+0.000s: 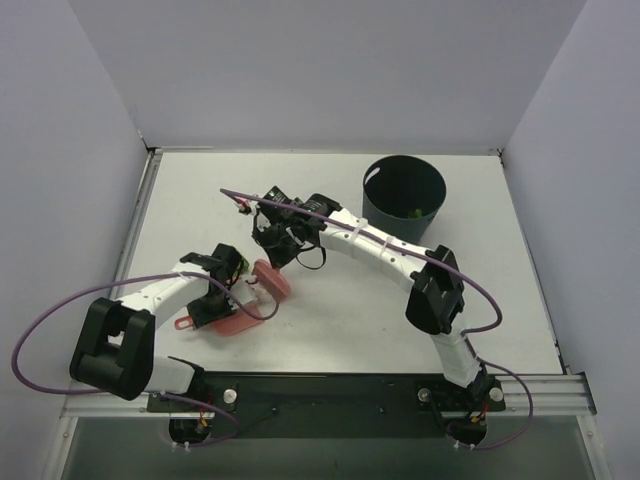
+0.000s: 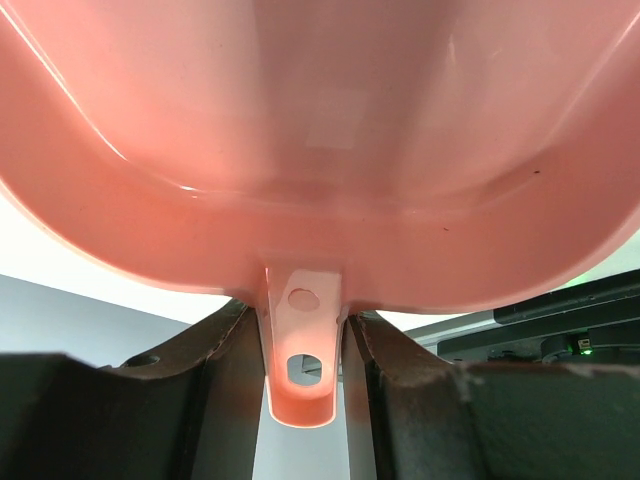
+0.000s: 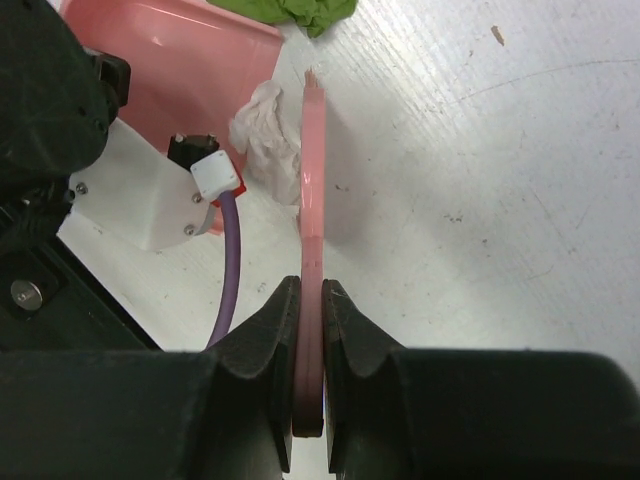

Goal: Sweep away the paper scraps from the table

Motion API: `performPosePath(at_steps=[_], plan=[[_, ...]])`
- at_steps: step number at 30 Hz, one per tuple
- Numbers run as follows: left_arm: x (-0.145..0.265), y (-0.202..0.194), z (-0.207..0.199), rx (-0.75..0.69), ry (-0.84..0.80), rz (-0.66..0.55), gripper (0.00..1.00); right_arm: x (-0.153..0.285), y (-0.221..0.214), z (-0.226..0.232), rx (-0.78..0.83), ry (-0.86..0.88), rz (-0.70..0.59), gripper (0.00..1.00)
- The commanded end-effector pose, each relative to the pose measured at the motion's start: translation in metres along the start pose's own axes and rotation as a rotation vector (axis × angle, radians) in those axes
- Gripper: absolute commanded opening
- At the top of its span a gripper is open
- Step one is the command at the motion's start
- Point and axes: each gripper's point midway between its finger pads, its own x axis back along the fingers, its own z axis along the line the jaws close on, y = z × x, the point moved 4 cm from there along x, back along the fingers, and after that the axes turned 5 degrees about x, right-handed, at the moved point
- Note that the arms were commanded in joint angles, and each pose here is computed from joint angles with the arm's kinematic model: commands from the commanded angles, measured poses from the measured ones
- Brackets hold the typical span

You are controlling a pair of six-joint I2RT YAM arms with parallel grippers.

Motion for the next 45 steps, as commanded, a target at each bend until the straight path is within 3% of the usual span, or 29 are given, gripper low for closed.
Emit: performPosePath(at_steps=[1,11,17,20,26,28,30,36,45], plan=[[-0.003,0.0,-0.002,-0.043,-0.021,0.009,0.0,-0.011,0.014,0.015,-0.008,0.054,-0.021,0.0],[-0.008,0.002,-0.002,-0.033,-0.015,0.01,0.0,0.005,0.034,0.071,-0.051,0.379,-0.056,0.0],[-0.003,-0.004,0.003,0.008,-0.002,-0.039,0.0,0.026,0.042,0.046,-0.148,0.354,-0.095,0.0],[0.0,-0.007,0.003,0.016,-0.005,-0.09,0.0,0.049,0.054,0.036,-0.225,0.432,-0.147,0.0],[0.005,-0.011,0.004,0.022,0.016,-0.159,0.0,0.076,0.071,0.023,-0.194,0.484,-0.233,0.0],[0.005,-0.013,0.005,0.036,0.014,-0.148,0.0,0.082,0.081,0.014,-0.132,0.427,-0.285,0.0],[0.004,-0.016,0.009,0.061,0.021,-0.122,0.0,0.073,0.087,-0.007,-0.052,0.261,-0.301,0.0],[-0.005,-0.023,0.018,0.164,-0.044,-0.053,0.0,0.026,0.09,-0.062,0.078,-0.116,-0.252,0.0],[-0.014,-0.026,0.029,0.237,-0.058,-0.011,0.0,-0.047,0.105,-0.062,0.453,-0.378,-0.205,0.0]])
